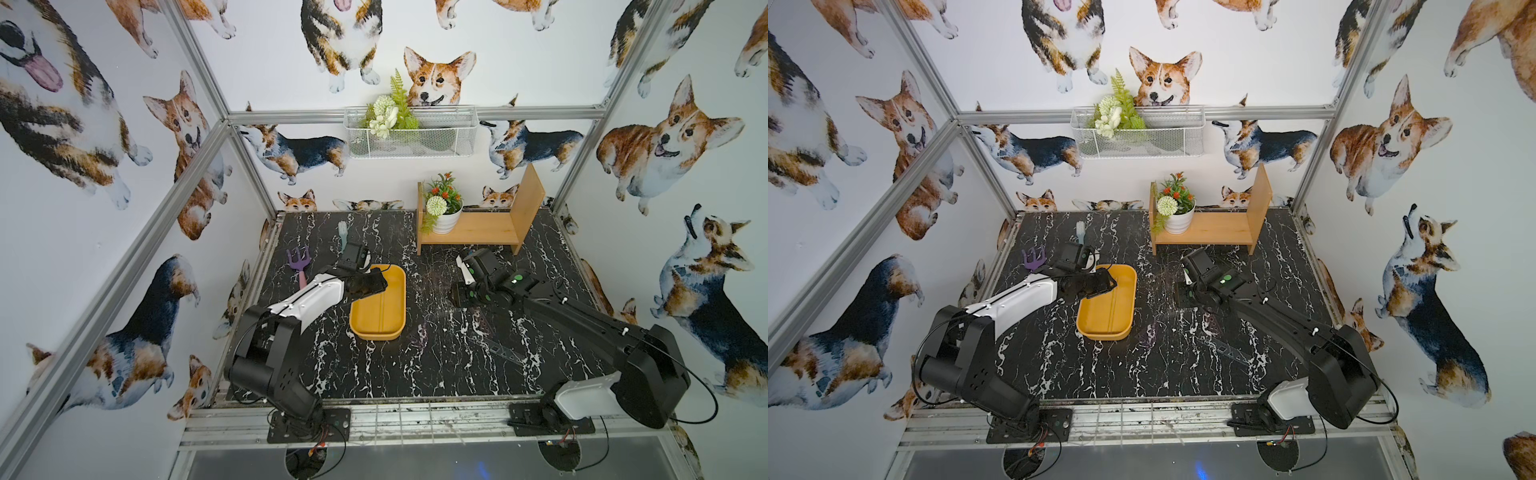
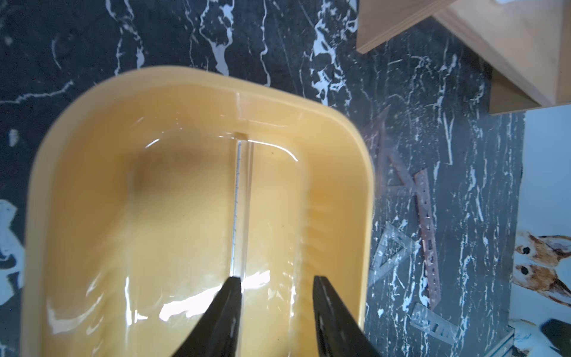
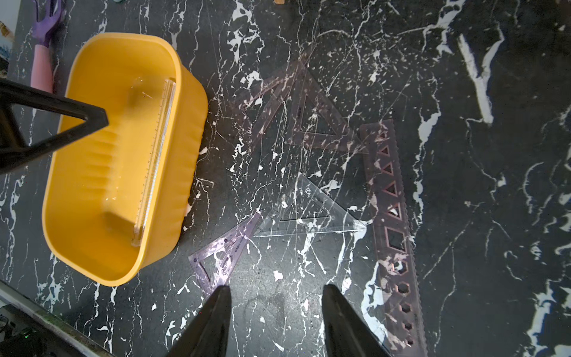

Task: Put the scattered rulers into the storage box
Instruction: Place the ruler in the storage box, then pick up the ruler from the center of the board.

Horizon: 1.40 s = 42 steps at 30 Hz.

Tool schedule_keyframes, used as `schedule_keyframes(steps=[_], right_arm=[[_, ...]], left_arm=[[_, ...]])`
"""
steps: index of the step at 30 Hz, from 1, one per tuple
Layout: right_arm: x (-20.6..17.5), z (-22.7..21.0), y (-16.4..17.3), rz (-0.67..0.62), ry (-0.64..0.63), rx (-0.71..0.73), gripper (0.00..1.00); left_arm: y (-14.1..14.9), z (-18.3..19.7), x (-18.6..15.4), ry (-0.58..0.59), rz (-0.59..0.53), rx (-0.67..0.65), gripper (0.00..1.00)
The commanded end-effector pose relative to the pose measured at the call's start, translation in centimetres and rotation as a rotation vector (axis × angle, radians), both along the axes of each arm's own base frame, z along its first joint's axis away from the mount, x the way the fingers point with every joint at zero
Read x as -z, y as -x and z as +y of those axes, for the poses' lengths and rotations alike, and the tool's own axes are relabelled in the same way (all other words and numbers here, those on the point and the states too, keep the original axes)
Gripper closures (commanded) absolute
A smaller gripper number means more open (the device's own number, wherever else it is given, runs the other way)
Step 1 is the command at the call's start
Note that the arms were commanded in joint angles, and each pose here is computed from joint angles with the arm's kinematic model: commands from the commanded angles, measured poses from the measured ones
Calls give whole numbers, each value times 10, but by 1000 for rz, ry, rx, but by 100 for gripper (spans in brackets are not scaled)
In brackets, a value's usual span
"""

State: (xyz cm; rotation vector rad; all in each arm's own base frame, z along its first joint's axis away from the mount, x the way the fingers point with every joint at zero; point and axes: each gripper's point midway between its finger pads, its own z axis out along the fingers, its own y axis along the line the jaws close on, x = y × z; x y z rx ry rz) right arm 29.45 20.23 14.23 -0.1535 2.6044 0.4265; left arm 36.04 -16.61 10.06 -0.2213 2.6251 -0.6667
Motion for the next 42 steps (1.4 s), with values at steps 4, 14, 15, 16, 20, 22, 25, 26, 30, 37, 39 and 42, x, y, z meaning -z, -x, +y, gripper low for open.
schedule_keyframes(steps=[4, 14, 15, 16, 20, 22, 25, 26, 30, 37, 39, 42], right_arm=[[10, -16, -1, 7, 65, 30, 57], [35, -35, 0, 74, 114, 61, 63], [39, -37, 1, 83, 125, 63, 62], [41, -39, 1, 89, 132, 65, 61], [51, -44, 4, 112, 160, 67, 59], [54, -46, 5, 120, 167, 69, 58], [60, -49, 6, 129, 178, 71, 55], [60, -50, 6, 130, 181, 72, 54], [68, -51, 7, 145, 192, 68, 44], [80, -54, 10, 173, 223, 66, 43], [84, -56, 11, 183, 239, 66, 43], [87, -58, 12, 192, 255, 68, 43]], left_arm=[[3, 4, -44, -7, -82, 6, 56], [12, -14, -108, 94, -169, 93, 55], [13, -18, -113, 108, -174, 106, 55], [15, -21, -115, 117, -175, 115, 55], [23, -35, -121, 138, -181, 155, 55], [27, -43, -121, 140, -179, 173, 55], [35, -56, -118, 145, -176, 202, 55], [38, -61, -117, 151, -173, 212, 56], [49, -79, -110, 178, -159, 232, 56], [66, -101, -100, 215, -147, 239, 57], [72, -108, -96, 237, -144, 240, 57], [78, -114, -89, 253, -133, 241, 58]])
